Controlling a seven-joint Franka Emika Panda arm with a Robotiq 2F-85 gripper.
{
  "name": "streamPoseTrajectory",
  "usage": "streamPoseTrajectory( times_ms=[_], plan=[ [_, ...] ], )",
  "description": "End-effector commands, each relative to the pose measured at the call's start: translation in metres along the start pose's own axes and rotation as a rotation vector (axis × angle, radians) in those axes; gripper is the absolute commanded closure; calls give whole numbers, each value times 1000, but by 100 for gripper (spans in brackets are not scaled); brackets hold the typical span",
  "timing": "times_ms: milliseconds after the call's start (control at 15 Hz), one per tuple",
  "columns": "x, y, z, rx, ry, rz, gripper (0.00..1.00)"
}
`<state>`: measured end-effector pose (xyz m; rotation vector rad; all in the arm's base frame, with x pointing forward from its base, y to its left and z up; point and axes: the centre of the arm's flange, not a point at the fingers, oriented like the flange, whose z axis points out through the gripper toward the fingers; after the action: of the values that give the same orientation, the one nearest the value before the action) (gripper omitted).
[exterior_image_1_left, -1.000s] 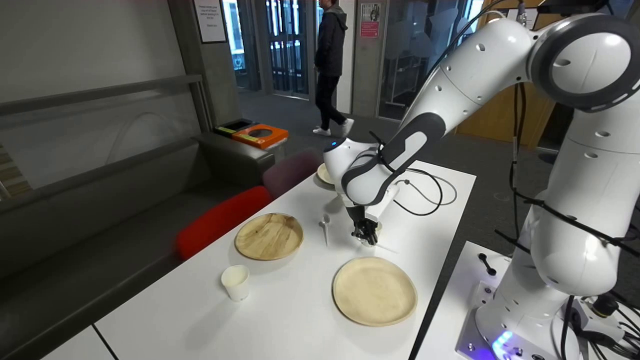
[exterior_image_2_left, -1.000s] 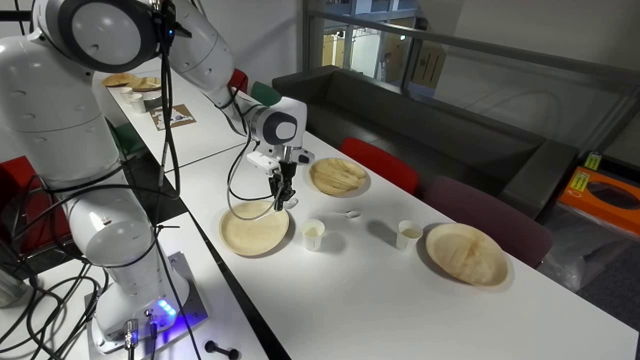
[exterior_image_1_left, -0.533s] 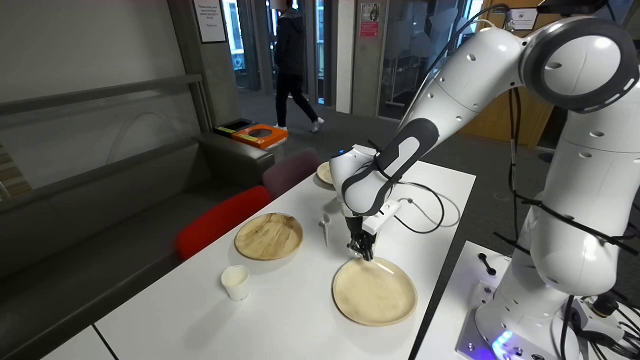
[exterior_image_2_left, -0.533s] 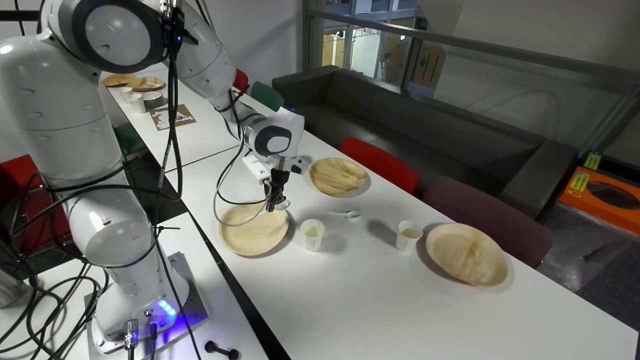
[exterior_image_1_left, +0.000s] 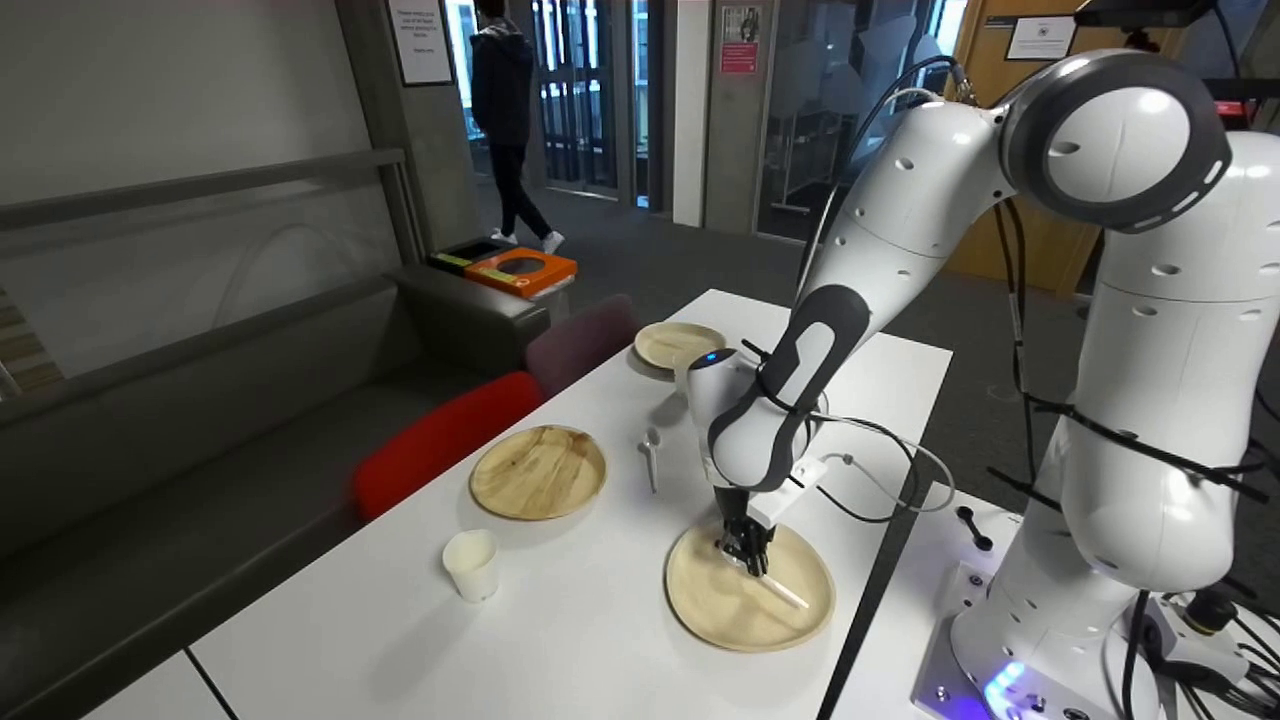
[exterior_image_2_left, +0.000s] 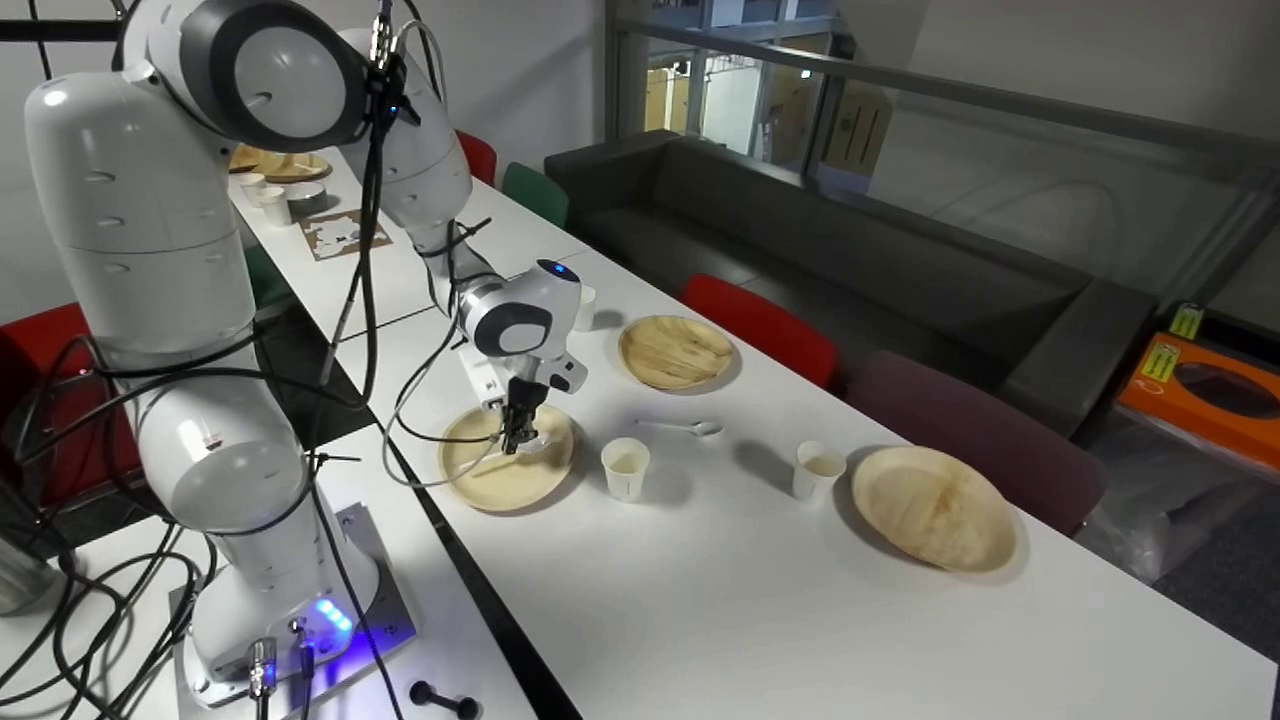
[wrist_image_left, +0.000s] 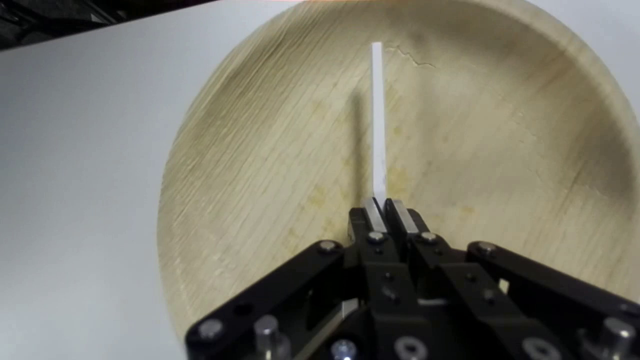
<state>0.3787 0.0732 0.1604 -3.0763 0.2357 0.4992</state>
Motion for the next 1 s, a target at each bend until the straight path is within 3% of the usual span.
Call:
streamPoseTrajectory(
  times_ms=[0,67,133,200,800,867,933],
  plan=[
    [-9,19,14,16,17,15,98],
    [-9,21,16,14,21,19,98],
    [-10,23,19,5,27,18,68],
    [-12,25,20,4,29,17,67],
    [-8,28,17,20,32,32,1],
    [-6,28,17,23,31,34,29],
    [-6,28,18,23,27,35,40]
  ],
)
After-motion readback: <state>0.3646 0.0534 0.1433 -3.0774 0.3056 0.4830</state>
